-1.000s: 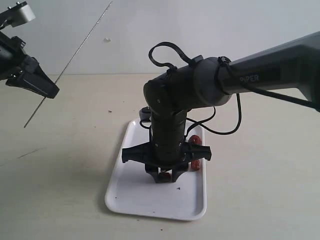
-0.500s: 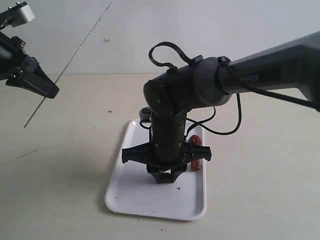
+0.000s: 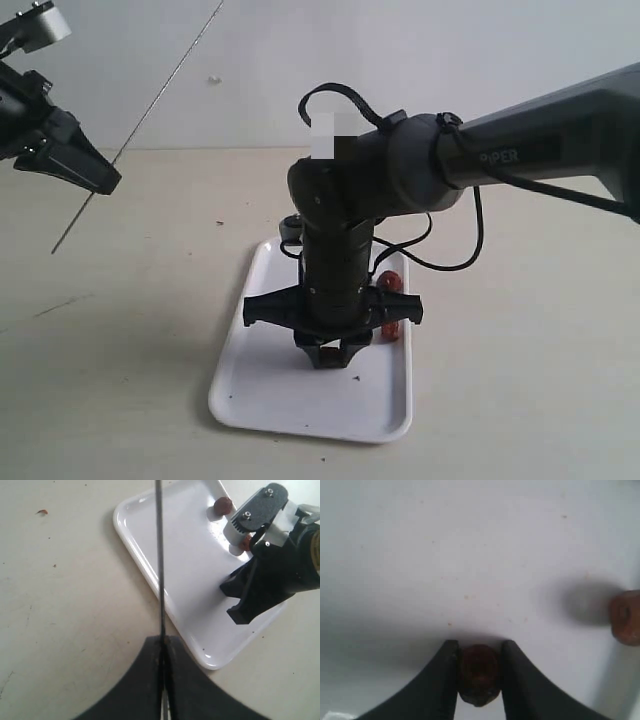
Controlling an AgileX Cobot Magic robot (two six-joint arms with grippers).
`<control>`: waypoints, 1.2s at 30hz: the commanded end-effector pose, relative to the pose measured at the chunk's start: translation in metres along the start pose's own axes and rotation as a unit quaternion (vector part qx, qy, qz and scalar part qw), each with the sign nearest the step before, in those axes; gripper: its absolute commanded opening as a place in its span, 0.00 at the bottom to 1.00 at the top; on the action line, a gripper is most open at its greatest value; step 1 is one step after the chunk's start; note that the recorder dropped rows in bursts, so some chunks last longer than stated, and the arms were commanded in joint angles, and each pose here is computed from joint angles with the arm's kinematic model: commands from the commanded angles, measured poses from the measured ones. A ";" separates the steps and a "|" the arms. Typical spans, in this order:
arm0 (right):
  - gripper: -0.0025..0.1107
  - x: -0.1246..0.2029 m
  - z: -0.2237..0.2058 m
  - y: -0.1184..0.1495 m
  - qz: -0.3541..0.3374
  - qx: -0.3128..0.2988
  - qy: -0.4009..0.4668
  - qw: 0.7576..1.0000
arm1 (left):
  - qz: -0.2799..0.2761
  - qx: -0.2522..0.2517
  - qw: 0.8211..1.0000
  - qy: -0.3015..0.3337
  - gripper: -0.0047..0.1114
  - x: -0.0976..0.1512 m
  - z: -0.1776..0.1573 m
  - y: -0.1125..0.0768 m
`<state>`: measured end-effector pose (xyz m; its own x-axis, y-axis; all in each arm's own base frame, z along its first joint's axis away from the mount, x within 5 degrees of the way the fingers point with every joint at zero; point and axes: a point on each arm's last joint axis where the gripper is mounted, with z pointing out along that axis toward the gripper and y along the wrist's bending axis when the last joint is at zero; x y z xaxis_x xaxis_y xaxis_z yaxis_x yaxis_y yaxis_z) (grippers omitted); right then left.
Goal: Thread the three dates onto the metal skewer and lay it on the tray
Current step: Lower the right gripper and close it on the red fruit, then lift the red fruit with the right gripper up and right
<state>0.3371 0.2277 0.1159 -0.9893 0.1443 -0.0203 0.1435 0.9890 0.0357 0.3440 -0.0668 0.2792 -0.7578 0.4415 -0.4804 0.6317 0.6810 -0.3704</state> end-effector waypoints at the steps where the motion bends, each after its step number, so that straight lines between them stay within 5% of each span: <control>1: 0.26 0.008 0.003 -0.001 0.011 0.010 0.042 0.999 | -0.001 0.007 1.000 -0.007 0.04 -0.001 -0.001 -0.002; 10: 0.26 0.005 -0.004 0.003 0.055 -0.006 0.032 0.998 | -0.001 0.005 1.000 -0.009 0.04 -0.001 -0.001 -0.002; 15: 0.26 -0.008 -0.058 0.006 0.118 -0.046 -0.044 0.991 | -0.002 0.030 1.000 0.005 0.04 0.001 0.000 -0.007; 20: 0.26 -0.025 -0.114 -0.041 0.233 -0.022 -0.065 0.970 | 0.048 0.027 0.997 0.046 0.04 -0.002 0.016 -0.027; 27: 0.26 -0.040 -0.145 -0.103 0.280 0.016 -0.077 0.957 | 0.157 0.001 0.979 0.133 0.04 -0.001 0.042 -0.063; 36: 0.26 -0.057 -0.148 -0.146 0.319 -0.017 -0.048 0.946 | 0.190 -0.011 0.970 0.153 0.04 0.000 0.046 -0.068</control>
<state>0.3680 0.0811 0.2533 -0.7086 0.7014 -0.0768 0.6963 0.7127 0.0845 0.3104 -0.1406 0.2677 -0.4982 0.8024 -0.3286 0.8668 0.4525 -0.2095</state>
